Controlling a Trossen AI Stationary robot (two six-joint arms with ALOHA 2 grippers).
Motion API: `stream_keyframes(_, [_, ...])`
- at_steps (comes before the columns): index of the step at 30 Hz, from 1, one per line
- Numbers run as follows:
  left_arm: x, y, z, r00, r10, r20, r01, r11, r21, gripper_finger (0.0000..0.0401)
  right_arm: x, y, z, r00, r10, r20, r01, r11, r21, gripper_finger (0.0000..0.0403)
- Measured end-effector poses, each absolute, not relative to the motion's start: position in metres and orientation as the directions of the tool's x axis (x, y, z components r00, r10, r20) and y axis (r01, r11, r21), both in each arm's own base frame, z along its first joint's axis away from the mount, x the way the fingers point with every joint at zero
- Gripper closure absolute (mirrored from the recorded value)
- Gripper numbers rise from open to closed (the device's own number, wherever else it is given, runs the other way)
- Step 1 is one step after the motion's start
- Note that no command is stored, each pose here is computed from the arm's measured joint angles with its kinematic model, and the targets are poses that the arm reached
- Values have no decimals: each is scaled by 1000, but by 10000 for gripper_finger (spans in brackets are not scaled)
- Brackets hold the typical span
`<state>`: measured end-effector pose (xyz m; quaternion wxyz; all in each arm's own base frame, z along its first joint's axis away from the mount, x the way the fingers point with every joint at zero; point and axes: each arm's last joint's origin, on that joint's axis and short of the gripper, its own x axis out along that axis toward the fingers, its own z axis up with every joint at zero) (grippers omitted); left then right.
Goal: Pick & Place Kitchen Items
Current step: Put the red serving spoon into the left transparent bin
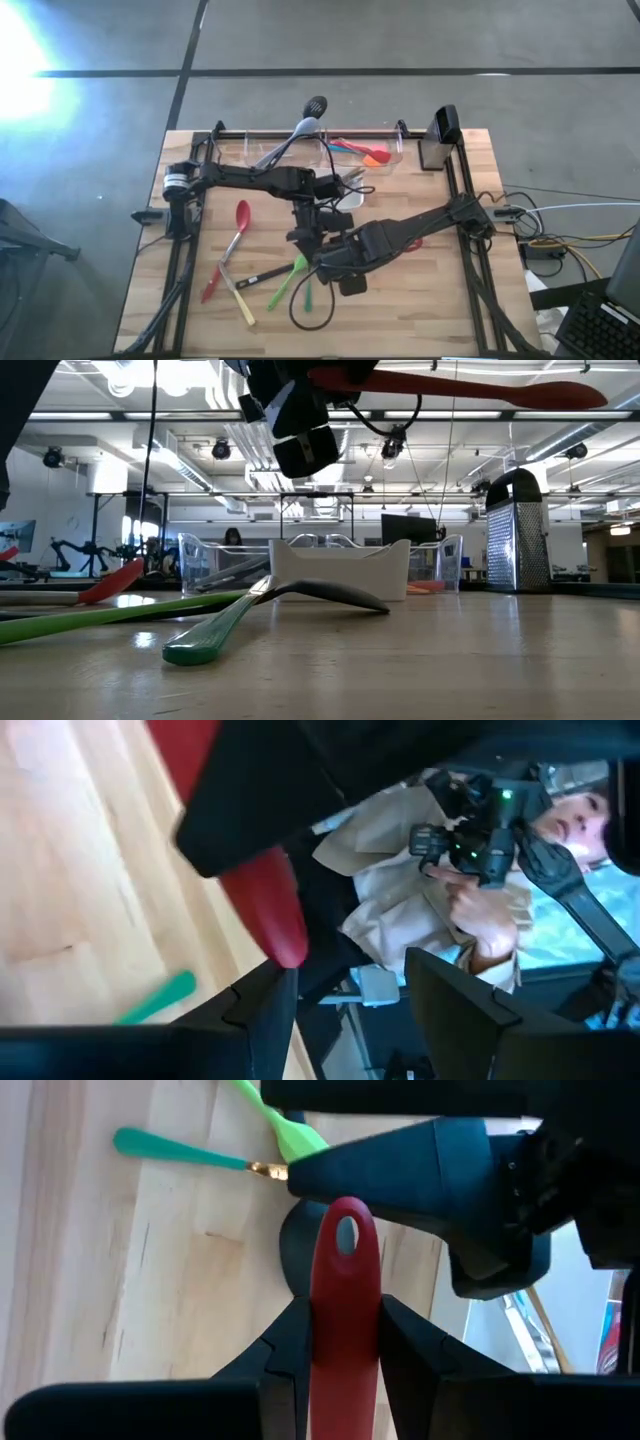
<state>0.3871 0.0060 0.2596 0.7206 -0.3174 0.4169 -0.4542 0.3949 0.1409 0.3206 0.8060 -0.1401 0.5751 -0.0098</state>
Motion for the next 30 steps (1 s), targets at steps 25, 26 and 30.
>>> stream_keyframes(25, [398,11,261,368,-830,-420,385,547,-744,211,392,141,322,314,-127,-941,-179,965,-190,329])
stream_keyframes(26, [399,11,262,373,-828,-418,391,549,-739,211,392,141,323,310,-128,-942,-179,965,-190,329])
stream_keyframes(30, [401,11,263,388,-825,-410,400,552,-732,211,390,140,325,300,-130,-945,-175,966,-189,329])
